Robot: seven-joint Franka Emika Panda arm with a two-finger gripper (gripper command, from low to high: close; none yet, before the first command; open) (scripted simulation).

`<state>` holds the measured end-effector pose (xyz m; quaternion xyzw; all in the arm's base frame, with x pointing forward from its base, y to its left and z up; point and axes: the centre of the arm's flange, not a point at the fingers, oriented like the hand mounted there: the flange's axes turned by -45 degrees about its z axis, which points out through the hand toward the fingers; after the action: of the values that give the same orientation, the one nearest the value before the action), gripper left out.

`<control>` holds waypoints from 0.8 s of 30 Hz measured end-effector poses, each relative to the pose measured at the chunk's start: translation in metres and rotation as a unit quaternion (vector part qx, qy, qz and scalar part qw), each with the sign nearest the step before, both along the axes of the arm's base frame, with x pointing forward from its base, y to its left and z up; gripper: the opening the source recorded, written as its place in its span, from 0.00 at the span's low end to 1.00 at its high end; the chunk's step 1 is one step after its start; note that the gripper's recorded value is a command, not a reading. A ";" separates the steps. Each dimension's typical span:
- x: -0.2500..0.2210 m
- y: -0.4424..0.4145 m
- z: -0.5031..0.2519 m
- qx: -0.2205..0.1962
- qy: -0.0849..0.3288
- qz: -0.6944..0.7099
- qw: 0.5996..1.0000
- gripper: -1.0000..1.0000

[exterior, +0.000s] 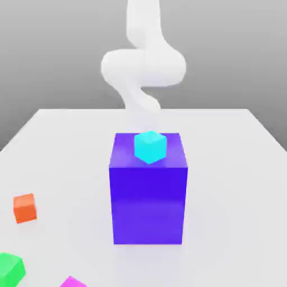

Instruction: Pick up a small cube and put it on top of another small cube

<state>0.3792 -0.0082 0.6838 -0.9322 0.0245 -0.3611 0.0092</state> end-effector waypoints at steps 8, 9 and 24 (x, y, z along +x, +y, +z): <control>0.090 -0.031 -0.105 0.038 0.098 -0.052 0.993 0.50; 0.099 -0.035 -0.120 0.042 0.110 -0.059 0.991 0.50; 0.168 -0.101 -0.372 0.084 0.280 -0.177 0.940 0.50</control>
<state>0.5468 -0.1096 0.3117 -0.9721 0.2206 -0.0779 0.0162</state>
